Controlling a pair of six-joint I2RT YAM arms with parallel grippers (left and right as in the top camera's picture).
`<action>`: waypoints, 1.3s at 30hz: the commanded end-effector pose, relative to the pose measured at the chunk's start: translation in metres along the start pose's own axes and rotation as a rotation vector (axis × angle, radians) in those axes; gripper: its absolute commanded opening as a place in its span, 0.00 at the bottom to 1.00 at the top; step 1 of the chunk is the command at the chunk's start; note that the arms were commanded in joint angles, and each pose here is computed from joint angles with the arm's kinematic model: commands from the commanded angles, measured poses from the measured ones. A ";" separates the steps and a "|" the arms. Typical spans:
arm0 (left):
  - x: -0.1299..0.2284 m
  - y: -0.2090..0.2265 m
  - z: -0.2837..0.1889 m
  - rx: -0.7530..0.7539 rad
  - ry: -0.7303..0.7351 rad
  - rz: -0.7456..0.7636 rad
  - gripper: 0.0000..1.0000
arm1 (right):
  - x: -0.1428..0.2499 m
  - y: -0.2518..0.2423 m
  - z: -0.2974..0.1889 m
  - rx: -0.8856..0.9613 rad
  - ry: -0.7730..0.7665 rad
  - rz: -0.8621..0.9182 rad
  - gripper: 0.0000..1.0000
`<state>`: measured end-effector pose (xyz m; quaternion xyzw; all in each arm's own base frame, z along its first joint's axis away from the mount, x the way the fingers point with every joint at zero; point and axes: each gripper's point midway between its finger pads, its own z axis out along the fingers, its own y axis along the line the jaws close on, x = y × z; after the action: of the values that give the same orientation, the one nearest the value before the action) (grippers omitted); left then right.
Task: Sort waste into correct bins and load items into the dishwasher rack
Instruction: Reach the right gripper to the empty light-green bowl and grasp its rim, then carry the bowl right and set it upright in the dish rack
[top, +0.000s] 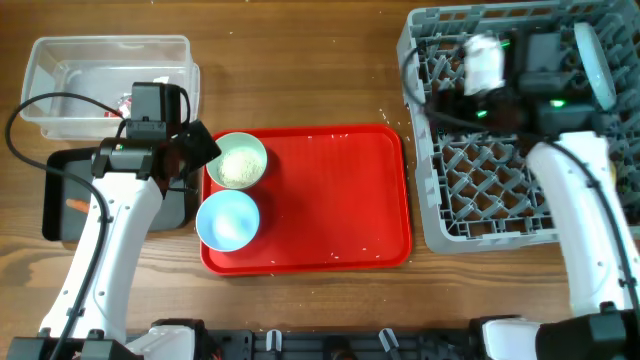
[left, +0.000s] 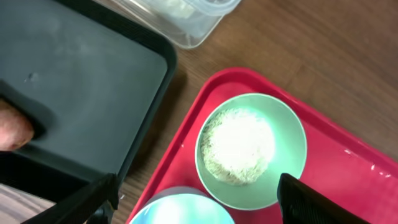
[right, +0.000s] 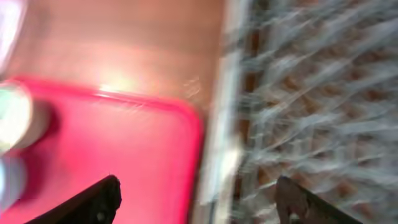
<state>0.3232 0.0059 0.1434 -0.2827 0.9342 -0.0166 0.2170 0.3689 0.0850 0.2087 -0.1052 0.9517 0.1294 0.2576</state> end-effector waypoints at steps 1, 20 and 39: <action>-0.001 0.011 -0.004 -0.050 -0.010 0.002 0.82 | 0.035 0.082 0.014 -0.157 0.134 0.016 0.81; -0.022 0.120 -0.004 -0.080 0.074 -0.432 0.93 | 0.183 0.281 0.178 -0.284 0.558 0.027 0.63; -0.022 0.120 -0.004 -0.080 0.073 -0.432 0.94 | 0.020 0.095 0.069 0.340 -0.038 0.058 0.04</action>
<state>0.2741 0.1181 0.1330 -0.4837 0.8606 -0.0301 0.1564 0.3189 0.2652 0.0978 -0.0479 0.9830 0.0964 0.1490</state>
